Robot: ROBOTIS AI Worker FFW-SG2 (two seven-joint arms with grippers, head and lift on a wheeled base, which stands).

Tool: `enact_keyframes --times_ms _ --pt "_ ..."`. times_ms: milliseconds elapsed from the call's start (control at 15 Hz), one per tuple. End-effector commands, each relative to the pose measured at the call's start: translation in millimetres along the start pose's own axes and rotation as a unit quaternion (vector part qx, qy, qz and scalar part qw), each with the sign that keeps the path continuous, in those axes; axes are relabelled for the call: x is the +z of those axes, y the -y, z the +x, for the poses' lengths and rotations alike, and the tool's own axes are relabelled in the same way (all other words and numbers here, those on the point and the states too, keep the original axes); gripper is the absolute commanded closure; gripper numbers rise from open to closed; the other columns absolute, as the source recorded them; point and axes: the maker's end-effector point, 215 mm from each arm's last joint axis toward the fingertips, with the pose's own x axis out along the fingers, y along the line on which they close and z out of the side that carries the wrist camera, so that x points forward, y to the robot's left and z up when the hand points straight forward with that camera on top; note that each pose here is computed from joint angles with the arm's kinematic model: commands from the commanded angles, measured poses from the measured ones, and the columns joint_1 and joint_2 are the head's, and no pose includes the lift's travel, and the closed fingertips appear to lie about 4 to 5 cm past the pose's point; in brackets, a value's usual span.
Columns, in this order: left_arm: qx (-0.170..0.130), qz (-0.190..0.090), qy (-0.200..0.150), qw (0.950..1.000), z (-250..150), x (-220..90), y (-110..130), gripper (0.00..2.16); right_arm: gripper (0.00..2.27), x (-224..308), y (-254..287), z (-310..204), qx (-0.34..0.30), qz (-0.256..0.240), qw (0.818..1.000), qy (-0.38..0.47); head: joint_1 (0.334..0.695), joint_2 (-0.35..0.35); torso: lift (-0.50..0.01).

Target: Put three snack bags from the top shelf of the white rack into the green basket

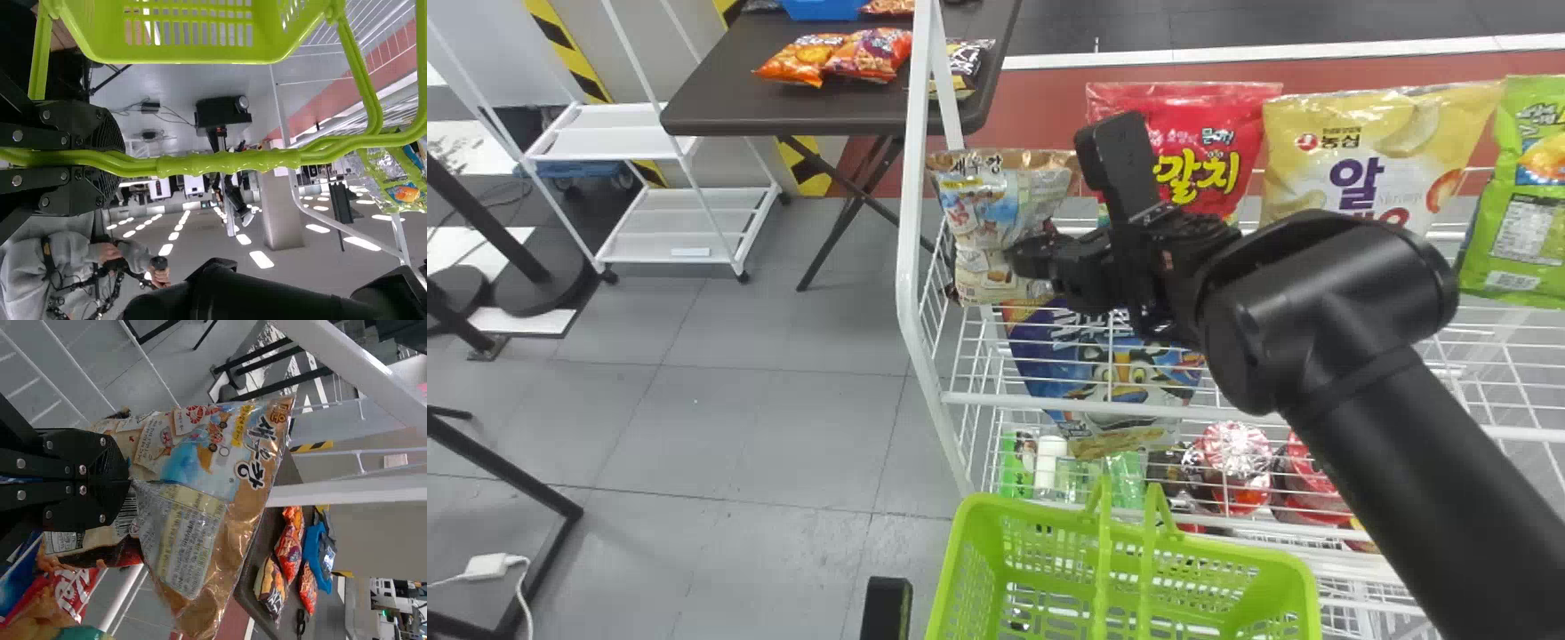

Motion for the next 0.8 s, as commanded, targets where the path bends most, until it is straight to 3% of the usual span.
enact_keyframes --times_ms 0,133,400,733 --pt "-0.001 0.0 -0.002 1.0 1.4 -1.9 1.4 2.15 2.25 -10.6 -13.5 -12.0 -0.009 -0.007 1.0 -0.01 0.695 0.168 0.0" --pt "-0.002 0.002 -0.003 1.0 1.9 -2.7 3.0 2.15 2.25 -8.6 -23.2 -29.1 -0.041 -0.025 0.999 -0.001 0.695 0.169 0.0" --pt "0.003 0.005 -0.009 0.9999 7.0 -7.1 3.2 2.15 2.25 12.4 -53.5 -72.3 -0.035 0.016 0.998 0.039 0.695 0.172 0.0" --pt "0.014 0.011 -0.016 0.9997 13.6 -8.4 0.3 2.15 2.25 -29.2 -26.1 -166.5 -0.076 0.056 0.995 0.007 0.695 0.119 0.0"
